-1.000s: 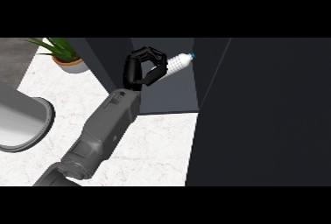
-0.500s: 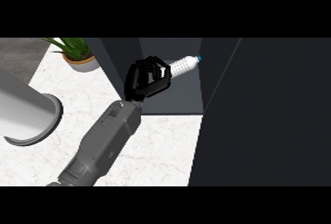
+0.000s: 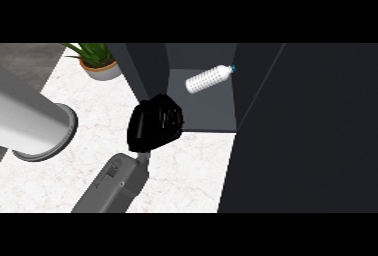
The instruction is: Pick up the bottled water, place it into the cabinet and close the cabinet
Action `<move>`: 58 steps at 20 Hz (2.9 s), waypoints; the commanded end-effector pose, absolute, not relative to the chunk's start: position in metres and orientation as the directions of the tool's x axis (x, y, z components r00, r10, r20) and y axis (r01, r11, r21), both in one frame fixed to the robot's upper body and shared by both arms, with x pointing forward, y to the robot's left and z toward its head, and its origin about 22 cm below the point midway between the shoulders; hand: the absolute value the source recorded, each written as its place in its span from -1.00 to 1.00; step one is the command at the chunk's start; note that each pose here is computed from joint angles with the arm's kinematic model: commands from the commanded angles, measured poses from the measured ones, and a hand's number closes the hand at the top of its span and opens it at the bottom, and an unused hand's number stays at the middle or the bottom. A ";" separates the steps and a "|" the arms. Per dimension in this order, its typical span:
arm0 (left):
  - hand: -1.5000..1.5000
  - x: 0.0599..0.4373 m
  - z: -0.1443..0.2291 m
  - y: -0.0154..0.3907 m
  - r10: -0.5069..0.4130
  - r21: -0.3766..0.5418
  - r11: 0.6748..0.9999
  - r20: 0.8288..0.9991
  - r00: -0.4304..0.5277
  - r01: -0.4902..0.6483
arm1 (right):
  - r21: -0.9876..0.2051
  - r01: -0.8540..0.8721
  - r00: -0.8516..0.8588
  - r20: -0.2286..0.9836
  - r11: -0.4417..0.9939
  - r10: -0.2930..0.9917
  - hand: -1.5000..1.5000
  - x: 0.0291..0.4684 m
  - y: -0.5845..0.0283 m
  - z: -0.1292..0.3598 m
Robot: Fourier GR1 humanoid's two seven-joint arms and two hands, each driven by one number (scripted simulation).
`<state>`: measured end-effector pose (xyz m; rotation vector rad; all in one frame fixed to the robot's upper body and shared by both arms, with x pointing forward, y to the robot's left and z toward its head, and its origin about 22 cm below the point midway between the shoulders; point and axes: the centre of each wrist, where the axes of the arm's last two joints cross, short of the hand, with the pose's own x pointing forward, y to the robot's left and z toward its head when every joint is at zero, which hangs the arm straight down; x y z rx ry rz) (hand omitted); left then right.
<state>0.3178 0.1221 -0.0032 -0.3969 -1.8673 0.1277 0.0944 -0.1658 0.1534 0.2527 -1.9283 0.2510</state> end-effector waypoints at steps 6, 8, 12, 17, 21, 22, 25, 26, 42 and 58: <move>1.00 0.211 0.012 0.153 0.394 -0.347 0.914 0.883 -0.254 0.209 | -0.138 -0.401 -0.394 0.918 0.906 -0.034 1.00 0.087 -0.164 0.172; 1.00 0.202 0.007 0.173 0.386 -0.340 0.918 0.883 -0.266 0.203 | -0.106 -0.529 -0.310 0.948 0.842 -0.076 1.00 0.074 -0.161 0.169; 1.00 0.172 0.014 0.190 0.374 -0.339 0.926 0.887 -0.272 0.169 | -0.131 -0.613 -0.321 0.942 0.779 -0.094 1.00 0.075 -0.157 0.180; 1.00 0.144 0.023 0.220 0.343 -0.318 0.939 0.885 -0.317 0.127 | -0.108 -0.629 -0.317 0.940 0.770 -0.128 1.00 0.069 -0.148 0.190; 1.00 0.115 0.020 0.227 0.359 -0.330 0.933 0.881 -0.309 0.141 | -0.112 -0.616 -0.328 0.936 0.780 -0.124 1.00 0.094 -0.131 0.189; 1.00 0.111 0.035 0.236 0.351 -0.329 0.937 0.882 -0.315 0.121 | -0.113 -0.612 -0.334 0.934 0.783 -0.126 1.00 0.092 -0.127 0.189; 1.00 0.098 0.028 0.231 0.354 -0.331 0.935 0.877 -0.326 0.125 | -0.146 -0.593 -0.380 0.918 0.792 -0.116 1.00 0.107 -0.108 0.197; 1.00 0.090 0.046 0.254 0.329 -0.309 0.944 0.888 -0.322 0.111 | -0.124 -0.601 -0.357 0.926 0.789 -0.126 1.00 0.104 -0.111 0.203; 1.00 0.049 0.047 0.311 0.330 -0.321 0.943 0.882 -0.336 0.085 | -0.058 -0.504 -0.312 0.942 0.862 -0.119 1.00 0.245 -0.051 0.227; 1.00 0.041 0.051 0.333 0.336 -0.320 0.941 0.871 -0.358 0.106 | -0.106 -0.455 -0.225 0.974 0.884 0.002 1.00 0.372 -0.054 0.207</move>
